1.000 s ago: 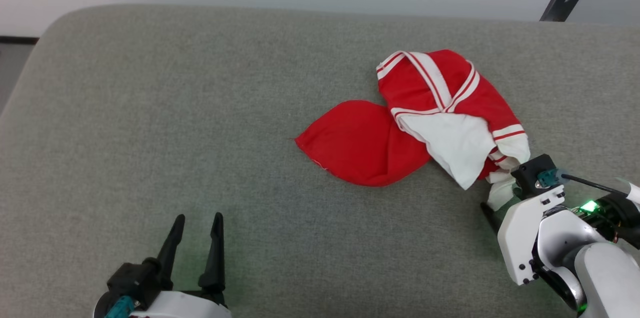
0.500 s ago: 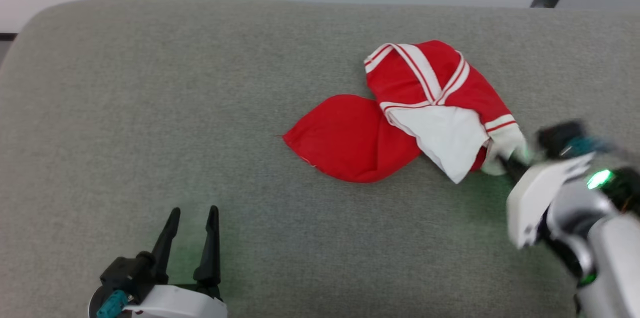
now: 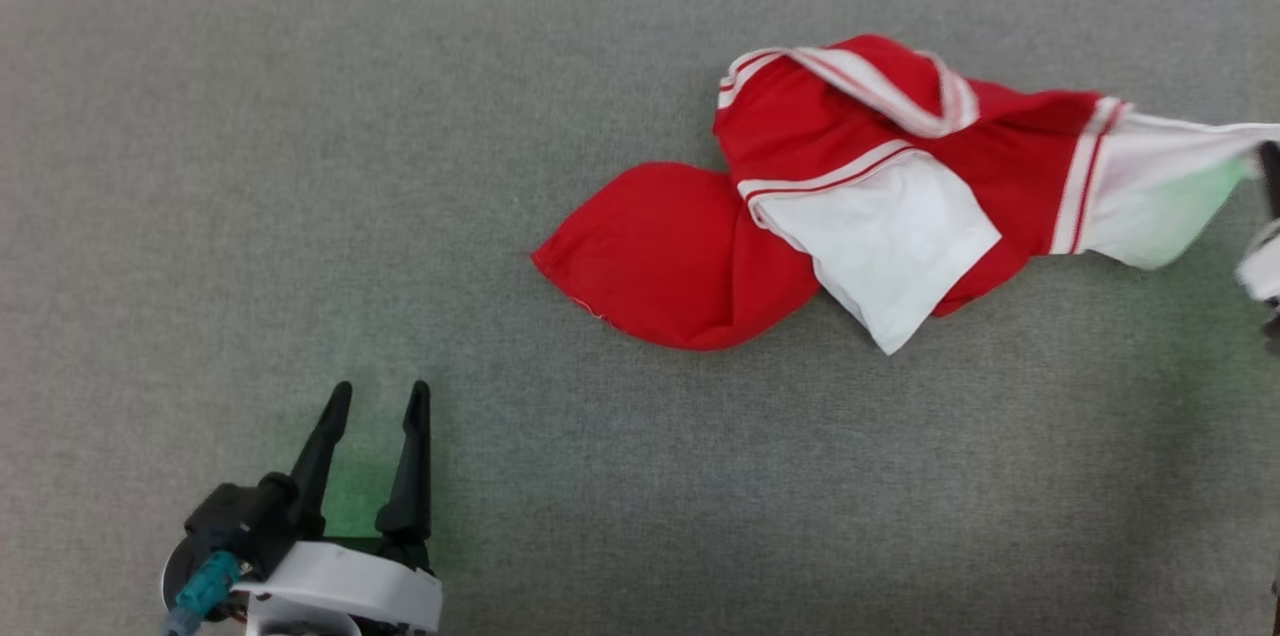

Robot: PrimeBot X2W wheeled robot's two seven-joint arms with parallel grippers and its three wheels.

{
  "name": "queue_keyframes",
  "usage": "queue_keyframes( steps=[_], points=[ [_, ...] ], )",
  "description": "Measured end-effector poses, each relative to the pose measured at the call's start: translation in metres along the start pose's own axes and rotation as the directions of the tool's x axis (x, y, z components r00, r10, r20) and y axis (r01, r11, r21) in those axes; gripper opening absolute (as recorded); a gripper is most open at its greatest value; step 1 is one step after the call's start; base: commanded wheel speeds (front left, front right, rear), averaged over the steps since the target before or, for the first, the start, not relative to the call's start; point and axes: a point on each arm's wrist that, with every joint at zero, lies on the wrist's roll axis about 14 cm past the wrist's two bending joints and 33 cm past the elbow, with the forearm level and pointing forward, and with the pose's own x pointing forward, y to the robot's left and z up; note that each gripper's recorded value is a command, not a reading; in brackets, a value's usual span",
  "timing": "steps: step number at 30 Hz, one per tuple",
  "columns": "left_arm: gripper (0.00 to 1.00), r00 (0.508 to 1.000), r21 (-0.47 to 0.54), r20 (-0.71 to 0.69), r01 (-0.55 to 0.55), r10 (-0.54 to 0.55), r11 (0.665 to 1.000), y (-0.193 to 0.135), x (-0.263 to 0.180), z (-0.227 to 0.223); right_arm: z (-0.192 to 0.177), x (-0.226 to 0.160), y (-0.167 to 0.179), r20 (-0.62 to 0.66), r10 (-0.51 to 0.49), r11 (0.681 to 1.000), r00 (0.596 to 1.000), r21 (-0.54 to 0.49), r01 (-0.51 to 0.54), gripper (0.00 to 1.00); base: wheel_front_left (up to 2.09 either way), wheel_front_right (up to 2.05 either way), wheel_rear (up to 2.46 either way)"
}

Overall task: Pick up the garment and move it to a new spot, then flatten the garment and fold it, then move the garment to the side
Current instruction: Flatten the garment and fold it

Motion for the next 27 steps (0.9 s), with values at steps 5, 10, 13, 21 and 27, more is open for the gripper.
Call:
queue_keyframes(
  steps=[5, 10, 13, 21, 27],
  points=[
    [1.00, 1.000, 0.004, -0.019, -0.011, 0.011, 1.000, 0.007, 0.004, -0.006, -0.010, 0.016, -0.046, 0.002, -0.144, 0.977, 0.990, 0.157, 0.142, 0.00, 0.00, 0.00, 0.00],
    [1.00, 0.999, 0.009, -0.037, -0.017, 0.017, 1.000, 0.011, 0.007, -0.012, -0.022, 0.039, -0.040, -0.023, -0.152, 0.971, 0.988, 0.183, 0.154, 0.00, 0.00, 0.00, 0.00],
    [1.00, 0.999, 0.013, -0.049, -0.015, 0.015, 1.000, 0.012, 0.011, -0.016, -0.008, 0.054, -0.033, 0.018, -0.147, 0.971, 0.989, 0.193, 0.141, 0.00, 0.00, 0.00, 0.00],
    [1.00, 0.998, 0.018, -0.064, -0.007, 0.008, 1.000, 0.014, 0.023, -0.023, 0.007, 0.085, -0.049, 0.030, -0.219, 0.972, 0.975, 0.090, 0.216, 0.00, 0.00, 0.00, 0.00],
    [1.00, 0.996, 0.019, -0.080, -0.029, 0.030, 0.999, 0.022, 0.025, -0.029, -0.023, 0.103, -0.048, -0.039, -0.240, 0.970, 0.970, 0.019, 0.241, 0.45, 0.00, 0.00, 0.00]
  ],
)
